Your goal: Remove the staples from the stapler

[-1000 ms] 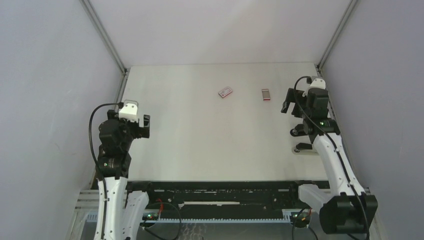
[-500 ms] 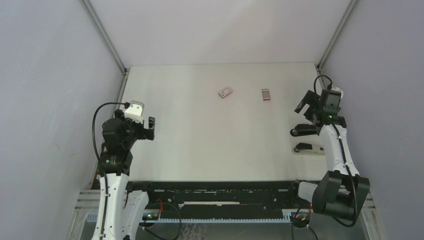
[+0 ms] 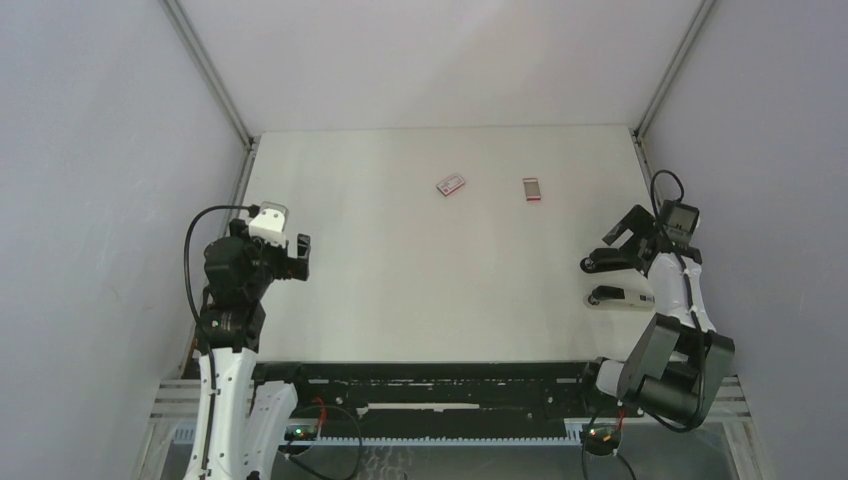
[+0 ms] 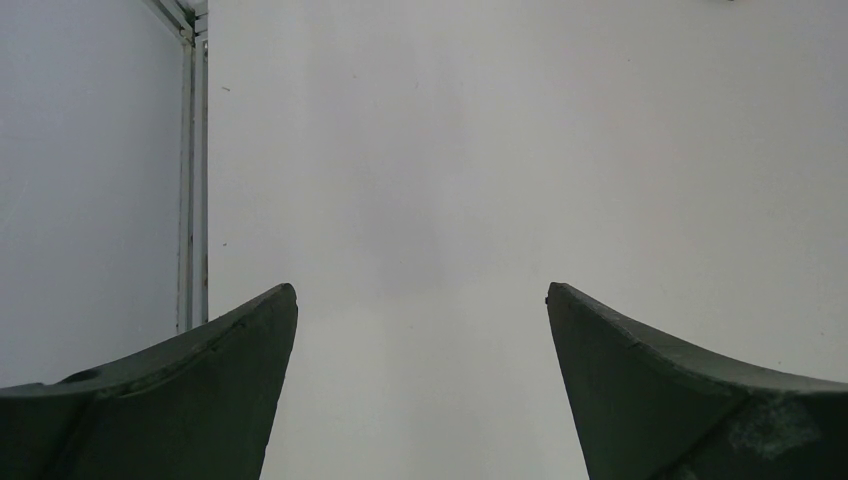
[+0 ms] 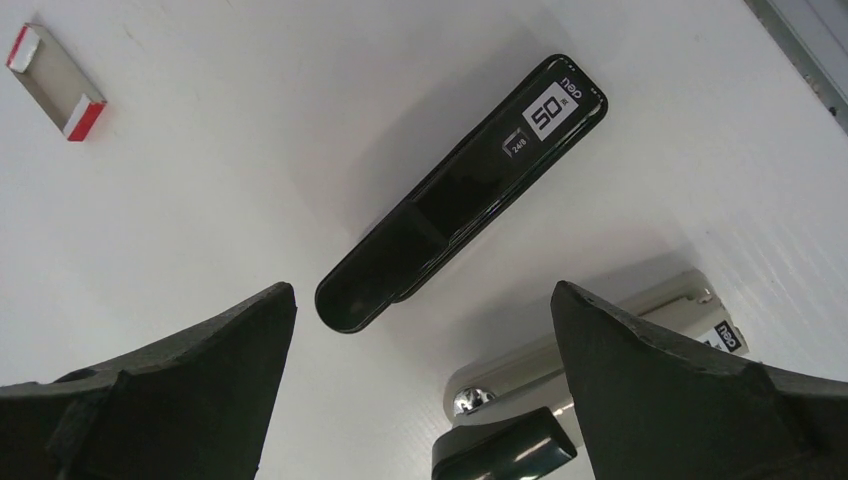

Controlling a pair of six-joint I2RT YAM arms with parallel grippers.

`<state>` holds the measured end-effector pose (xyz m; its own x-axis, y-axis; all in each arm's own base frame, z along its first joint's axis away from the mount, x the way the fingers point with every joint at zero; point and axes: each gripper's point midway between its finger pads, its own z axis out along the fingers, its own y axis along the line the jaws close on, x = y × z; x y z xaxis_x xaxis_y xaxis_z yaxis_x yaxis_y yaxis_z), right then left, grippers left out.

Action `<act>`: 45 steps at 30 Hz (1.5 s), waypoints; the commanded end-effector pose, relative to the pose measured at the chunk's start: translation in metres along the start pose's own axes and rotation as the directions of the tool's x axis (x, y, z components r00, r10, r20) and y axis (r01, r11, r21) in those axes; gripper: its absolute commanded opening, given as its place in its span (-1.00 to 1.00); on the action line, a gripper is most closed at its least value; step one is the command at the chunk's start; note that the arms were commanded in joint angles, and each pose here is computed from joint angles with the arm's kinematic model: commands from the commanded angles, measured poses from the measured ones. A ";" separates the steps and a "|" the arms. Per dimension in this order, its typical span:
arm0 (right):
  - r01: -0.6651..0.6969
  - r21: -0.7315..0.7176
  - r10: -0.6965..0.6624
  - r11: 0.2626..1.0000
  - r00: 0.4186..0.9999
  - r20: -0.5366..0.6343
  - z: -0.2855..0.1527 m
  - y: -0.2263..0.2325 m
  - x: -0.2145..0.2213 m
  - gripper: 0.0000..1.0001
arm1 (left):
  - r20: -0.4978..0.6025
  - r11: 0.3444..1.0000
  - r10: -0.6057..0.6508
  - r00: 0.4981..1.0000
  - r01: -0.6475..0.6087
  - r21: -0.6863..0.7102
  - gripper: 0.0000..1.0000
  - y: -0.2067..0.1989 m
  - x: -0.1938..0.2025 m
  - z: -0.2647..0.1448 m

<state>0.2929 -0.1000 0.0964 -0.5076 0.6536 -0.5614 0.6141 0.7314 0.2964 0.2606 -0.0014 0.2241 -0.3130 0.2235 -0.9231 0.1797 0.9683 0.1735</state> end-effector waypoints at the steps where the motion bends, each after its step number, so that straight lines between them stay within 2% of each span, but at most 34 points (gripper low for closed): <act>1: -0.018 -0.014 0.018 1.000 1.000 0.019 0.010 0.002 -0.009 1.00 | 0.033 1.000 0.008 0.999 -0.008 0.006 0.99 -0.002 -0.005 0.001; 17: 0.015 0.037 -0.015 0.999 1.000 0.013 0.024 0.001 -0.015 1.00 | 0.027 1.000 0.008 1.000 -0.008 0.007 0.99 -0.002 -0.003 0.002; 28: 0.038 0.063 -0.041 0.997 0.997 0.060 0.032 0.009 -0.035 1.00 | 0.017 1.000 0.007 1.000 -0.007 0.002 0.99 -0.001 -0.001 0.004; 45: 0.116 0.070 -0.118 0.991 0.993 0.016 0.050 0.035 -0.031 1.00 | 0.008 1.000 0.008 1.000 -0.008 -0.004 0.99 0.001 0.001 0.005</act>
<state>0.3385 -0.1016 0.0690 -0.5893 0.5880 -0.5541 0.6104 0.7733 0.1714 0.2611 -0.0013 0.2188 -0.3268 0.2224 -0.9185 0.1816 0.9686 0.1699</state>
